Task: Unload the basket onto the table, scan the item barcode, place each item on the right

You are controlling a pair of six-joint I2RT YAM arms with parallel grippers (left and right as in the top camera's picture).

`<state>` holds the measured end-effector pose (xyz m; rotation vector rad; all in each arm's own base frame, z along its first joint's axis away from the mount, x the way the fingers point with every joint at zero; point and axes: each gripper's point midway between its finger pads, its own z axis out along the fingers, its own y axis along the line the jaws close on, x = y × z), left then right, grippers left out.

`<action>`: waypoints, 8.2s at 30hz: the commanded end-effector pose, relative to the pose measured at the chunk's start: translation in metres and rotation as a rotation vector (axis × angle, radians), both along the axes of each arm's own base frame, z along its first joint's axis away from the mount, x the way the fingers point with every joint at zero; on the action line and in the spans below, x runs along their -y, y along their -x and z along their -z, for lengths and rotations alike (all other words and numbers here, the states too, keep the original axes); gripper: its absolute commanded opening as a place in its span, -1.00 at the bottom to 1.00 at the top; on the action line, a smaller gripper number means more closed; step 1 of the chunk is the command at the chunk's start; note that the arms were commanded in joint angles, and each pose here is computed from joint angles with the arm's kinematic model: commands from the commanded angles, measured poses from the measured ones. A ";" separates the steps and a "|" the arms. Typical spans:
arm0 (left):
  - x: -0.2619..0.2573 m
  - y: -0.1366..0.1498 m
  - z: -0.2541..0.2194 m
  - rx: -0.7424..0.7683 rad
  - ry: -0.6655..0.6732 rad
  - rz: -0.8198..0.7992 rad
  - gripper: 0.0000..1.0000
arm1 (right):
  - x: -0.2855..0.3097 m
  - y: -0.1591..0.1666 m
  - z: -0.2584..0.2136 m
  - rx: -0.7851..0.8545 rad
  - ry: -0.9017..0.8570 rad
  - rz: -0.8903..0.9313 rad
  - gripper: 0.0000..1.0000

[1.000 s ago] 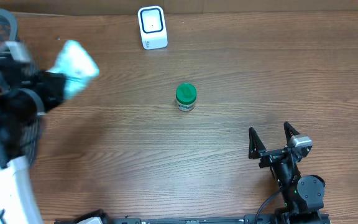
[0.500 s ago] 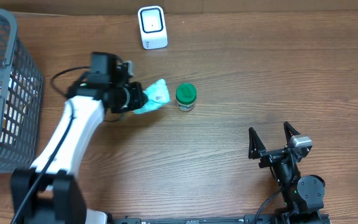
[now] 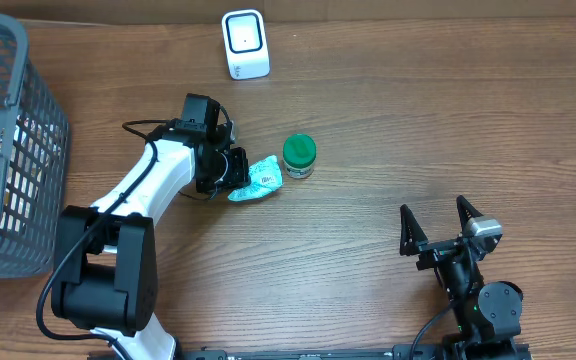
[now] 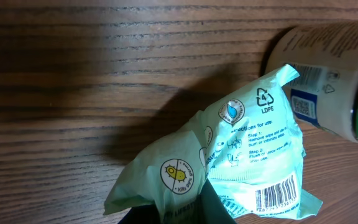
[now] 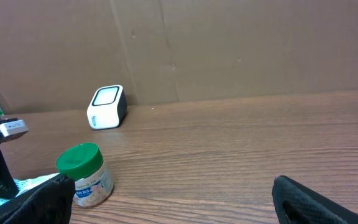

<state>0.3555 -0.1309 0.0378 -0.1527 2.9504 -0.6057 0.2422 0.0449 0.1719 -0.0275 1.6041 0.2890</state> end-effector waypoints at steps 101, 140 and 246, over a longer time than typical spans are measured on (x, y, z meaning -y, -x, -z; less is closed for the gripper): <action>-0.499 0.100 -0.004 -0.073 -0.500 -0.938 0.39 | 0.000 0.000 0.002 0.004 -0.003 0.001 1.00; -0.490 0.075 -0.124 0.126 -0.444 -1.021 -0.92 | 0.000 0.000 0.002 0.004 -0.003 0.001 1.00; -0.313 0.019 -0.349 0.489 -0.252 -0.824 0.39 | 0.000 0.000 0.002 0.004 -0.003 0.001 1.00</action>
